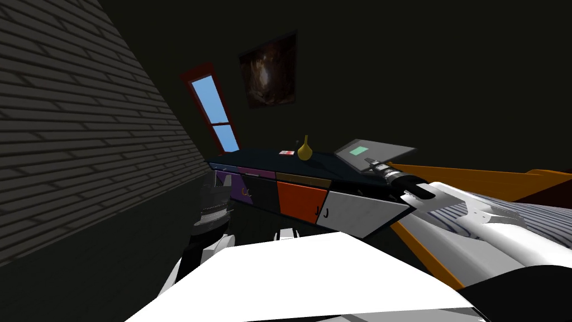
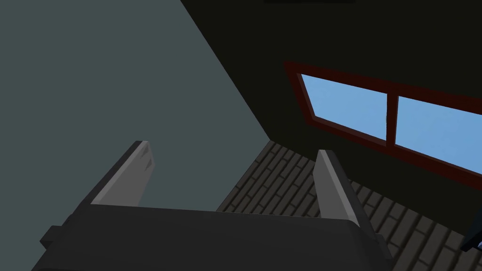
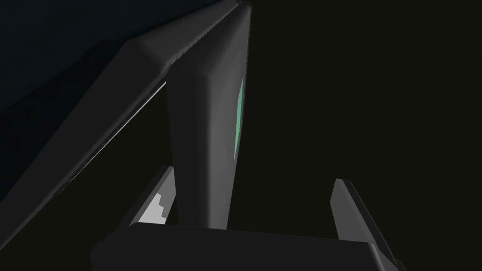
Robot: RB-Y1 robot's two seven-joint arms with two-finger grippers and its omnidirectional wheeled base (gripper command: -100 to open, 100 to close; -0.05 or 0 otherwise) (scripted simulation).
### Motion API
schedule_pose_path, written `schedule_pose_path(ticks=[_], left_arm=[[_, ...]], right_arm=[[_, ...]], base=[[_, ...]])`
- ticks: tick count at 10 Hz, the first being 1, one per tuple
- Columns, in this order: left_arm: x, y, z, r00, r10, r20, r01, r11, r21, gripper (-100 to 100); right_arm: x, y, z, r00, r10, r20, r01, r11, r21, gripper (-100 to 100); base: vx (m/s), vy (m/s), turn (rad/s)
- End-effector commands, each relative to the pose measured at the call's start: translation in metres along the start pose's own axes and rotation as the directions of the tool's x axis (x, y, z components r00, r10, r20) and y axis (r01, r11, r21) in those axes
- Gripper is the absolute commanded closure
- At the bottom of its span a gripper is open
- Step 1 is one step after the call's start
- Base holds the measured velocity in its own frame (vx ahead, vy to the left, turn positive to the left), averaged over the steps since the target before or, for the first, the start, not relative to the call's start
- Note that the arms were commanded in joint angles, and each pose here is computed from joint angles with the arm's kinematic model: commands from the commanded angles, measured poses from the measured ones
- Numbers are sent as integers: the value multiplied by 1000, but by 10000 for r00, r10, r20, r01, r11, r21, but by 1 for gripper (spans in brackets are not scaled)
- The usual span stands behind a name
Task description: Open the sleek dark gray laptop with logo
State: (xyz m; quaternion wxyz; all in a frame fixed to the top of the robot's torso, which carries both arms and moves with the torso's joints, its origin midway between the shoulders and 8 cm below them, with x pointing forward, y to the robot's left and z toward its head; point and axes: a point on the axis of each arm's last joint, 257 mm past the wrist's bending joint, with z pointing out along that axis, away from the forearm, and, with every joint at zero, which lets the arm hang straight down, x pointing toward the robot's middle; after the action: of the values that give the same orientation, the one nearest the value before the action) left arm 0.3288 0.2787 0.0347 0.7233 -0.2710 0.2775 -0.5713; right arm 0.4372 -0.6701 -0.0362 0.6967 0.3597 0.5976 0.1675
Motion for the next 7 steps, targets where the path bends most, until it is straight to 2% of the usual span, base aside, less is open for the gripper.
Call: schedule_pose_path(ticks=[1, 2, 7], left_arm=[[0, 0, 0, 10000, 0, 0, 0, 10000, 0, 0], [0, 0, 0, 10000, 0, 0, 0, 10000, 0, 0], [0, 0, 0, 10000, 0, 0, 0, 10000, 0, 0]], right_arm=[[-3, 5, 0, 10000, -3, -31, 3, 10000, -12, -100], [-3, 5, 0, 10000, 19, -32, -19, 10000, 10, 0], [-1, 3, -1, 10000, 32, -47, -31, 10000, 62, 0]], base=[[0, 0, 0], [0, 0, 0], [0, 0, 0]])
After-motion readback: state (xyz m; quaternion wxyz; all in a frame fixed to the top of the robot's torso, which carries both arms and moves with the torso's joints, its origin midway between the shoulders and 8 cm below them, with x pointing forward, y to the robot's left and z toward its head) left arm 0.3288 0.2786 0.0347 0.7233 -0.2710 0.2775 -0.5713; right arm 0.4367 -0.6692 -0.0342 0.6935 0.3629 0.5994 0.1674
